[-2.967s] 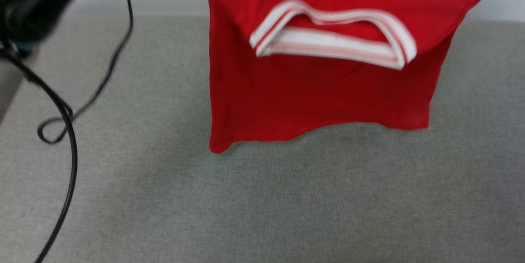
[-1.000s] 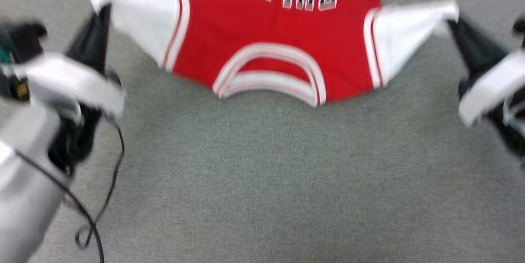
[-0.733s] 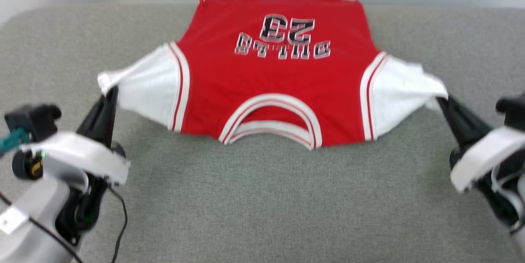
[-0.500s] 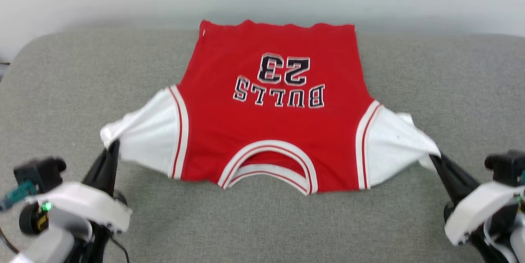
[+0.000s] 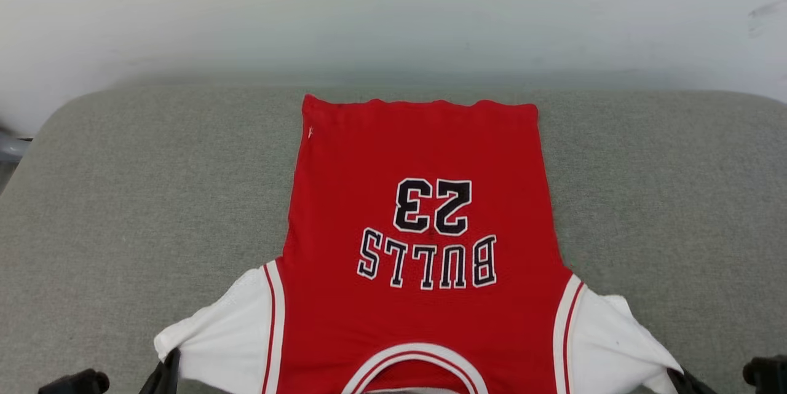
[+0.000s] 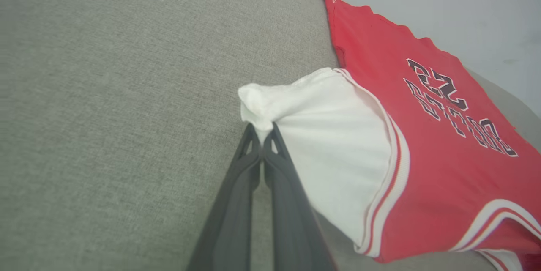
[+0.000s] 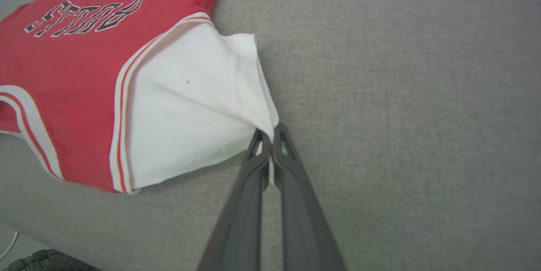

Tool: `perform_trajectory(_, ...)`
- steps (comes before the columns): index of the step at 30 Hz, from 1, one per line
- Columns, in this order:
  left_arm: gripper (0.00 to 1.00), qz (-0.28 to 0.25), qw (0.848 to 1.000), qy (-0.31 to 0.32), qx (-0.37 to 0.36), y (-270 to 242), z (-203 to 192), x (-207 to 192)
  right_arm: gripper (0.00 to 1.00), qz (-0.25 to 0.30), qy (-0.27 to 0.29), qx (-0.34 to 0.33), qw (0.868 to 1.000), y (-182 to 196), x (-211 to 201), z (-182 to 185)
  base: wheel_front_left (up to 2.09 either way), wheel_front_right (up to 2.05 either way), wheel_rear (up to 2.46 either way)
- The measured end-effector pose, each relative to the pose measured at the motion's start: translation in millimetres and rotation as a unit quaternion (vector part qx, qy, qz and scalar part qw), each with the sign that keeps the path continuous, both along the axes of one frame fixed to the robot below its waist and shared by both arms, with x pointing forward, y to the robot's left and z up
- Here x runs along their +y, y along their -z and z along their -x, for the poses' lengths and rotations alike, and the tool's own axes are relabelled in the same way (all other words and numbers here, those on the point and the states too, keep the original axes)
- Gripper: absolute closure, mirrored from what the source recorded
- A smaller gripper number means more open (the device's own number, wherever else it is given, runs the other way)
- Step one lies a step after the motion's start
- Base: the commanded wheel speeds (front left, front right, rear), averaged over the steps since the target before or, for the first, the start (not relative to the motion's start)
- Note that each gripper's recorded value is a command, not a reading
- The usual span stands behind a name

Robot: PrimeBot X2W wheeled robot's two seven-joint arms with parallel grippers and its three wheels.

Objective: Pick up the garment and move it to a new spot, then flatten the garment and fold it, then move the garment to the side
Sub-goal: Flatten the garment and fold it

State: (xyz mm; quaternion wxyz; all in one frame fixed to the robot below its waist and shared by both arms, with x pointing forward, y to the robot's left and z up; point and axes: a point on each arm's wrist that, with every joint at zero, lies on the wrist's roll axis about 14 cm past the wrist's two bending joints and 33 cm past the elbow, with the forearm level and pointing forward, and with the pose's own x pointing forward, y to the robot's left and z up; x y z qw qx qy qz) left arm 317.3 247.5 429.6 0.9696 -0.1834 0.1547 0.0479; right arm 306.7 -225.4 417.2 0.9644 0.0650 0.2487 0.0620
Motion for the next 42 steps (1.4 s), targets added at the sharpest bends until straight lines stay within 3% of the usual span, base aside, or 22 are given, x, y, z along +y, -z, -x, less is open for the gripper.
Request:
perform_trajectory(7, 1.00, 0.006, 1.000, -0.014, 0.025, 18, 24, 1, 1.00, -0.013, 0.021, 0.058, 0.998, 31, -2, 37, 0.00, 0.00, 0.00)
perform_trajectory(14, 1.00, 0.005, 1.000, -0.014, 0.023, 21, 26, -1, 1.00, -0.034, 0.044, 0.046, 0.997, 30, -3, 31, 0.00, 0.00, 0.00)
perform_trajectory(17, 1.00, 0.004, 1.000, -0.010, 0.018, 19, 23, -4, 0.00, -0.035, 0.043, 0.029, 0.998, 23, -1, 24, 0.00, 0.00, 0.00)
perform_trajectory(25, 1.00, 0.007, 1.000, -0.007, 0.006, 15, 15, -9, 0.00, -0.009, 0.035, -0.081, 0.996, -40, -14, -32, 0.00, 0.00, 0.00)
perform_trajectory(33, 1.00, 0.005, 1.000, -0.002, -0.012, 7, -2, -16, 0.00, 0.037, -0.019, -0.198, 0.979, -131, -6, -120, 0.00, 0.00, 0.00)
perform_trajectory(38, 1.00, 0.001, 1.000, 0.003, -0.021, 5, -21, -19, 0.00, 0.057, -0.062, -0.232, 0.969, -172, 16, -178, 0.00, 0.00, 0.00)
perform_trajectory(42, 1.00, 0.000, 1.000, 0.003, -0.021, 9, -34, -22, 0.00, 0.072, -0.090, -0.223, 0.968, -181, 36, -225, 0.00, 0.00, 0.00)
